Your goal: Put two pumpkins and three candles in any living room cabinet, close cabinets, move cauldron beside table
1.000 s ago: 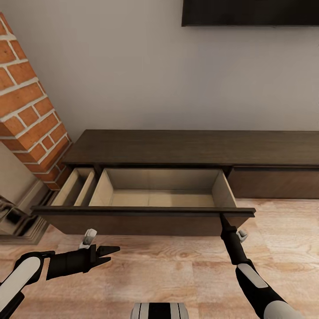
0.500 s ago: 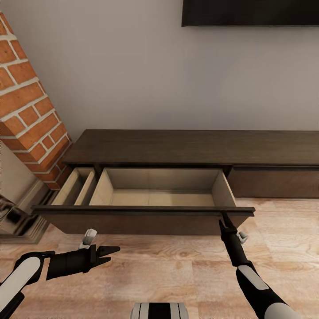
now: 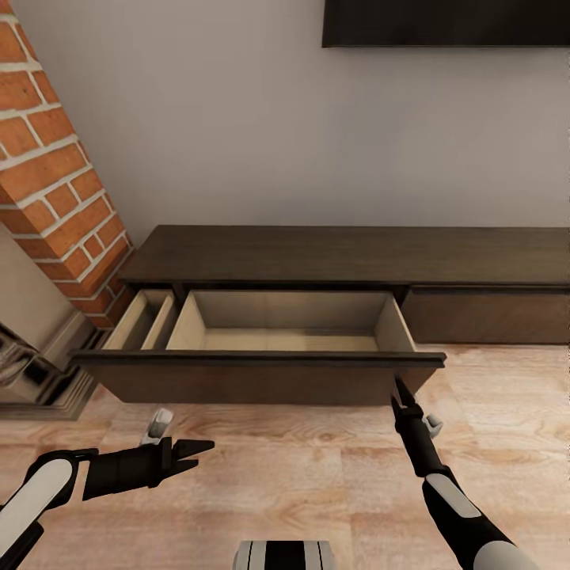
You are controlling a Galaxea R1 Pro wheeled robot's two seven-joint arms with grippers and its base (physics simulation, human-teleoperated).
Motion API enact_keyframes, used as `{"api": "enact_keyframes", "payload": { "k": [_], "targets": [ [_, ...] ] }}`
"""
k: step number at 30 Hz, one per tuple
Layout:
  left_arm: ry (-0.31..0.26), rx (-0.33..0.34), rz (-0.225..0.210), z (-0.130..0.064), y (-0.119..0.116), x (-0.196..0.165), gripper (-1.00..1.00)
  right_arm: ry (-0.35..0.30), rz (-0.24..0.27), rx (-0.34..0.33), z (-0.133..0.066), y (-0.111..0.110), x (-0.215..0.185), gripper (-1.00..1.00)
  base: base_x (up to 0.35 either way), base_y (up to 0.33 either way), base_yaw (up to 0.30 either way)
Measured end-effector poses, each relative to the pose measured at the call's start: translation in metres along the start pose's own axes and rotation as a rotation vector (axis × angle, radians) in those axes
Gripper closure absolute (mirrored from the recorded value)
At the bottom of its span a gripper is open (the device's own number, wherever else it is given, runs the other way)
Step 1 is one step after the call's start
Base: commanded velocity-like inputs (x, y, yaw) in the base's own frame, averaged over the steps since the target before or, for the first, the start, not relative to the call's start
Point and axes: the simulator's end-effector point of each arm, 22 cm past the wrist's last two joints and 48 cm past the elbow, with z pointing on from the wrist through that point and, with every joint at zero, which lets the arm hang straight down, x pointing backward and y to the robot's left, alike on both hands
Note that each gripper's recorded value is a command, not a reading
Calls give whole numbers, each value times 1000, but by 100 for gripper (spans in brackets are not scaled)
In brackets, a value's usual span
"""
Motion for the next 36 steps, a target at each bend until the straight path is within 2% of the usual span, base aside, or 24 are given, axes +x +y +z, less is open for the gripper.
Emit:
{"api": "enact_keyframes", "payload": {
  "k": [7, 9, 11, 13, 18, 20, 22, 26, 28, 33, 36],
  "targets": [
    [-7, 1, 0, -1, 0, -2, -100, 19, 12, 13, 0, -3, 5, -100, -45, 0, 0],
    [-10, 1, 0, -2, 0, -4, -100, 63, 51, 24, 1, -4, 15, -100, -5, 0, 0],
    [-12, 3, 3, -3, -2, -4, -100, 127, 114, 46, 0, -5, 30, -100, -2, 0, 0],
    [-12, 6, 9, -4, -5, -3, -100, 187, 167, 90, -1, -9, 44, -100, -1, 0, 0],
    [-31, 13, 25, -11, -13, -8, -100, 273, 224, 209, -7, -23, 63, -100, 0, 0, 0],
    [-38, 26, 21, -14, -18, -10, -100, 290, 231, 239, -8, -25, 67, -100, 0, 0, 0],
    [-45, 61, -2, -18, -26, -12, -100, 310, 228, 314, -10, -35, 71, -100, 0, 0, 0],
    [-53, 84, -9, -22, -35, -13, -100, 327, 213, 418, -16, -49, 73, -100, -38, 0, 0],
    [-54, 89, -5, -23, -39, -13, -100, 335, 205, 435, -18, -49, 74, -100, -220, 0, 0],
    [-63, 97, 11, -29, -47, -14, -100, 388, 217, 427, -21, -38, 82, -100, -164, 0, 0],
    [-70, 98, 22, -33, -51, -15, -100, 458, 223, 435, -33, -36, 96, -100, -27, 0, 0]
  ]
}}
